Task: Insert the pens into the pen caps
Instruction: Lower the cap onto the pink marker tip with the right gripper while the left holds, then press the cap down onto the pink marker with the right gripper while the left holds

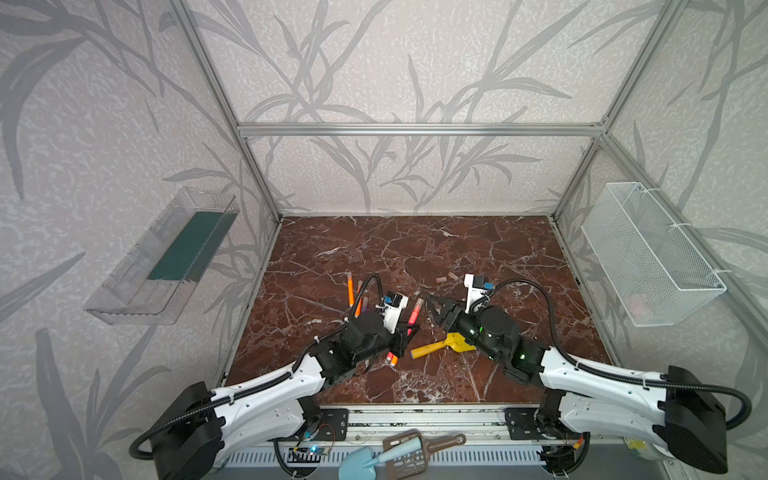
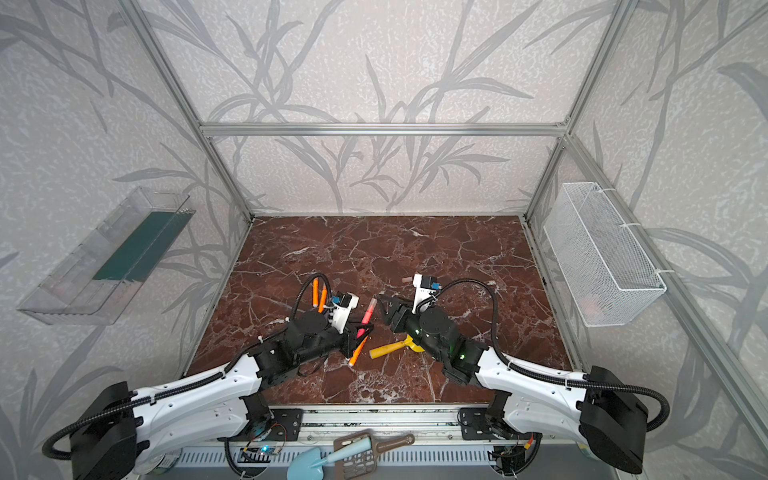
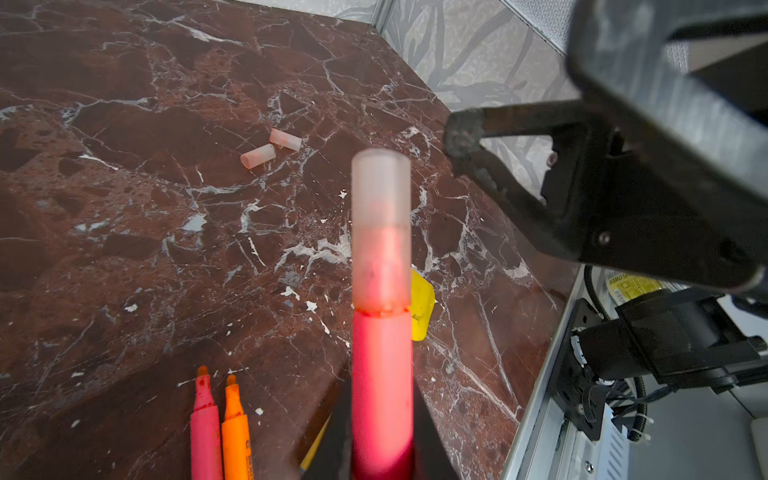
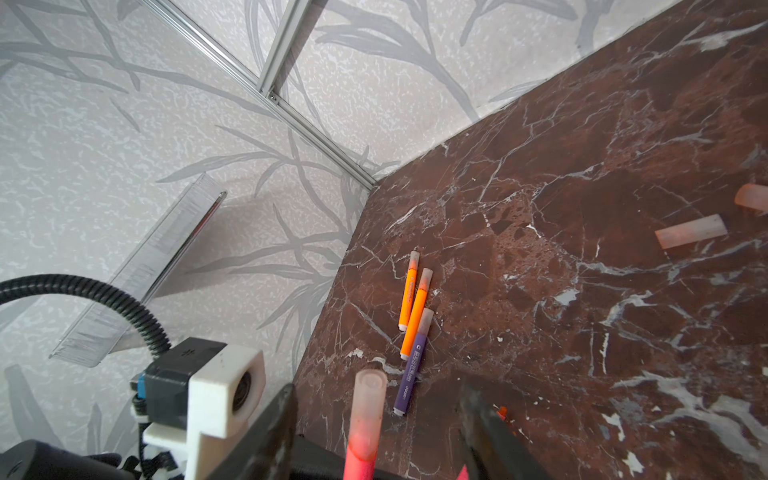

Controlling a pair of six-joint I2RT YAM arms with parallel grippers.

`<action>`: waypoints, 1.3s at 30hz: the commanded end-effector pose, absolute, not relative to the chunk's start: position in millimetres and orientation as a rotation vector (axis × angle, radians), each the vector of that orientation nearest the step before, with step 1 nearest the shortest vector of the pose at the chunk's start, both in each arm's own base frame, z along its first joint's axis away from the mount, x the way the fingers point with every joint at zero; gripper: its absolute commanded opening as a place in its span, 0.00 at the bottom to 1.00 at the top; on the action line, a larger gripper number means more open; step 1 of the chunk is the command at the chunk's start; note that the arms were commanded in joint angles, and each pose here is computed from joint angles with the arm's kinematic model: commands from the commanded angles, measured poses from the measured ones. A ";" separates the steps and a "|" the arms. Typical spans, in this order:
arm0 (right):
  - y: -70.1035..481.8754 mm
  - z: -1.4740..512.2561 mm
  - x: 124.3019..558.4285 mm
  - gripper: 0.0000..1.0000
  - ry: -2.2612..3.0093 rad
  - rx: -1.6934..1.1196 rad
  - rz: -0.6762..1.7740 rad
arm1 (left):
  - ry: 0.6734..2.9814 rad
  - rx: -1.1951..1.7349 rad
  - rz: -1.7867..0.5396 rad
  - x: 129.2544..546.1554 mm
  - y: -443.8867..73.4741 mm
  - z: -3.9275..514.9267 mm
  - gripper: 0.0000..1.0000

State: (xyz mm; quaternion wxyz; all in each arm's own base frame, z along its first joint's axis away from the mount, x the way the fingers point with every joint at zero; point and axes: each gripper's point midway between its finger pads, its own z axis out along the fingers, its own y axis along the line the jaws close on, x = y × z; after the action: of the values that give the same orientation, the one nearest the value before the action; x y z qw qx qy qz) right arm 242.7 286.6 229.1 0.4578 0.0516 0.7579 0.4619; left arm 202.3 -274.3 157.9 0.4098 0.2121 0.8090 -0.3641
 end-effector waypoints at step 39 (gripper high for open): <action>362.9 190.9 227.0 0.00 1.966 -0.095 1.179 | 1.803 0.489 -0.909 240.2 -267.8 246.3 0.00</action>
State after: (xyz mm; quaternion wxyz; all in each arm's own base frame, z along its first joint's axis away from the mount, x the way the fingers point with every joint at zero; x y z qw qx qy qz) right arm 260.8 340.7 218.6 0.4432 0.0411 0.7583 0.4763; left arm 222.4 -261.4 169.0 0.4298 0.2201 0.8138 -0.3234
